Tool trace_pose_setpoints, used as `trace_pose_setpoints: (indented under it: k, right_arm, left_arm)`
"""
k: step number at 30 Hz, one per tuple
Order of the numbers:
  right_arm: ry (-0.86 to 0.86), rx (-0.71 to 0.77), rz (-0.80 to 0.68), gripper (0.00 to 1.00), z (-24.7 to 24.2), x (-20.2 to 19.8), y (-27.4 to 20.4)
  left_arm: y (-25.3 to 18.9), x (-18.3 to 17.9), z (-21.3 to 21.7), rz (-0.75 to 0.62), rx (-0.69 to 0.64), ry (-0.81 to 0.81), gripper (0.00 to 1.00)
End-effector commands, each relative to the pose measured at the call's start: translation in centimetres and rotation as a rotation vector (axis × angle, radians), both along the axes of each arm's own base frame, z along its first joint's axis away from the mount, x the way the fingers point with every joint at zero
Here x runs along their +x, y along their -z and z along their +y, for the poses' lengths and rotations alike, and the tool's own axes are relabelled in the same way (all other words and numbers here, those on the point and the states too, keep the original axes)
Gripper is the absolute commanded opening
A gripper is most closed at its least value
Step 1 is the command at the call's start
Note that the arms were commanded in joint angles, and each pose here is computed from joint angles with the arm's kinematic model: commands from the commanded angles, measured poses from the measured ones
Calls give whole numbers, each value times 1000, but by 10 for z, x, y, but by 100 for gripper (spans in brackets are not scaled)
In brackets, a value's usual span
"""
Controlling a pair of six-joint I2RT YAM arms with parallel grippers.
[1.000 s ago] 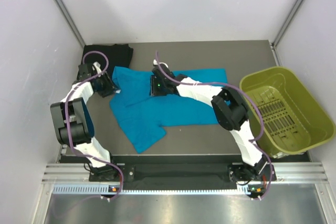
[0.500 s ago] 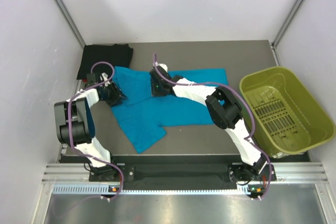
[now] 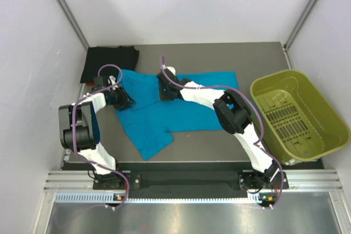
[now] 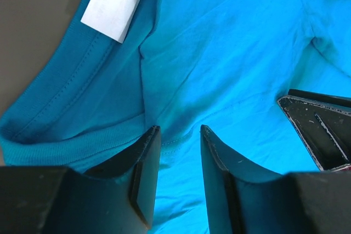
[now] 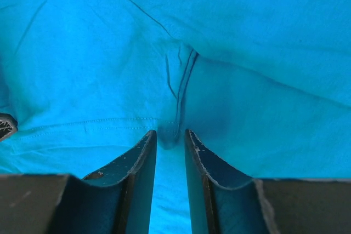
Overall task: Fold and stack the t-shirts
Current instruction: Fold the tshirt
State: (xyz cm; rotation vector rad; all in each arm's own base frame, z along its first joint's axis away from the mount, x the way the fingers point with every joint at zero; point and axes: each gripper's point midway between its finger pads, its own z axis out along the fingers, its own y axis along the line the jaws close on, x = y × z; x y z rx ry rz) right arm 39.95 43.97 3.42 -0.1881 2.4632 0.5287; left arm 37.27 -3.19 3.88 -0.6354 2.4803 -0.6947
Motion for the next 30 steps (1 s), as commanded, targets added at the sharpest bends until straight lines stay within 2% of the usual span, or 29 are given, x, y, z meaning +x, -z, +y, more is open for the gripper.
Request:
trace_pose_setpoints:
  k: [1, 5, 13, 19, 24, 30]
  right_arm:
    - [6, 38, -35, 28, 7, 14, -13]
    - [7, 41, -40, 27, 6, 14, -16]
    - [-3, 33, -42, 27, 3, 12, -17]
    - [-9, 33, -42, 27, 3, 13, -17]
    - [-7, 30, -40, 27, 2, 13, -16]
    - [-4, 35, -38, 27, 1, 14, -16]
  left_arm:
    - [-1, 6, -1, -28, 7, 2, 40]
    - [3, 4, -3, -12, 13, 2, 39]
    - [0, -1, 16, -8, 154, -30, 41]
    - [6, -5, 16, 8, 160, -22, 41]
    - [4, -1, 6, -23, 114, -6, 40]
    - [15, -5, 2, 28, 102, -1, 33]
